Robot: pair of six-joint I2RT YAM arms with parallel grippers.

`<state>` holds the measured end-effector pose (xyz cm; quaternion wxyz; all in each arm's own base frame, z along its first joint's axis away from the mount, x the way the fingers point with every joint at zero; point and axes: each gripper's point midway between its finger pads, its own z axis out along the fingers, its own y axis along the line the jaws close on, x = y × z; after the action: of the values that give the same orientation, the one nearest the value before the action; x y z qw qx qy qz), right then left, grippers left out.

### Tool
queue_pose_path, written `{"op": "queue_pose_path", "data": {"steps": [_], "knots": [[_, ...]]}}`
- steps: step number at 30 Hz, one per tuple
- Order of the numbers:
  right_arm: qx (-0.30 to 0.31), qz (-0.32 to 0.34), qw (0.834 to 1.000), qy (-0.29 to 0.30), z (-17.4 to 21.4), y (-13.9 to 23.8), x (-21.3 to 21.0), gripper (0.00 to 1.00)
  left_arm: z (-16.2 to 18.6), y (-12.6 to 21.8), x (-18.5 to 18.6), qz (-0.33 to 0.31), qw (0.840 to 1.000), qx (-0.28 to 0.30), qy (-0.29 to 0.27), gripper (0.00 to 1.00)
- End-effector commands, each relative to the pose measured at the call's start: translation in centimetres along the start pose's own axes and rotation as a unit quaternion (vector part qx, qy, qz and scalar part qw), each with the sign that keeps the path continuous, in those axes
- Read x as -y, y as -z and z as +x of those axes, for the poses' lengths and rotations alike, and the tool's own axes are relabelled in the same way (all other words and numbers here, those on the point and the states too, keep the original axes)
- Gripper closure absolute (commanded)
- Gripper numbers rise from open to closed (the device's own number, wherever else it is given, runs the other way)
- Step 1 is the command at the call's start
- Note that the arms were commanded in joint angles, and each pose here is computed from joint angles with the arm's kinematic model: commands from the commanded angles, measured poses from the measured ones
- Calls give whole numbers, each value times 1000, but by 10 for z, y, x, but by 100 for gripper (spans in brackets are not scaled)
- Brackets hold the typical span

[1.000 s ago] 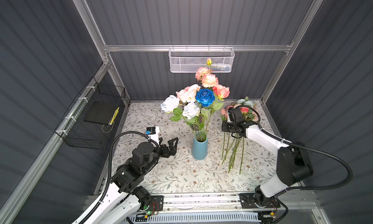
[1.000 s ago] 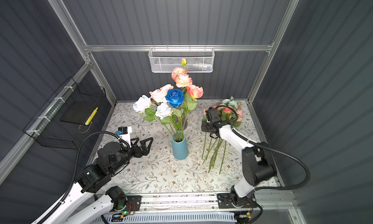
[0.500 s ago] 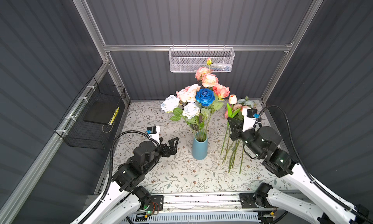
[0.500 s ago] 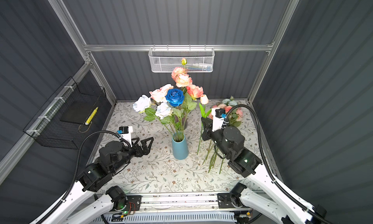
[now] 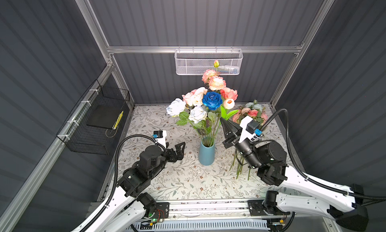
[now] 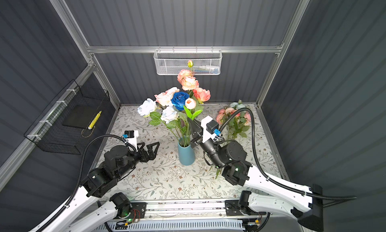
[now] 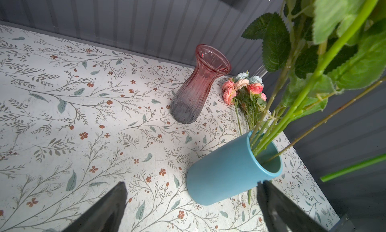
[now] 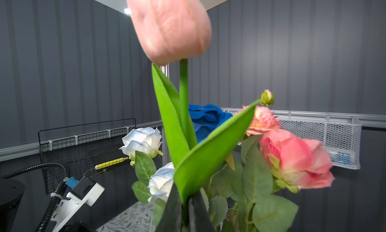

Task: Arrange the flowers into the vase
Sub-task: 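Lift the pink tulip high and carry it over the teal vase, then lower the pink tulip into the teal vase and open the right gripper, then grasp the teal vase with the left gripper while the right gripper withdraws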

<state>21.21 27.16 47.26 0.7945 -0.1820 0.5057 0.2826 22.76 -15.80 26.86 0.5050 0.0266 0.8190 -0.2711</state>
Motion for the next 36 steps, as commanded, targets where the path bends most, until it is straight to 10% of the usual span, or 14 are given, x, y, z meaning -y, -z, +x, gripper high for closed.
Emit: {"op": "queue_pose_path", "data": {"steps": [1, 18, 26, 36], "knots": [[72, 30, 997, 17, -28, -5, 7, 100, -11, 6, 7, 9, 1000, 10, 2, 0], [-65, 61, 996, 27, 104, 12, 4, 100, -6, 0, 10, 19, 1000, 4, 5, 0], [-117, 63, 991, -16, 121, 42, 9, 56, -1, -16, 24, 50, 999, -13, 4, 5], [-102, 115, 986, -58, 113, 93, 43, 47, 6, -54, 44, 70, 996, -56, -4, 13]]}}
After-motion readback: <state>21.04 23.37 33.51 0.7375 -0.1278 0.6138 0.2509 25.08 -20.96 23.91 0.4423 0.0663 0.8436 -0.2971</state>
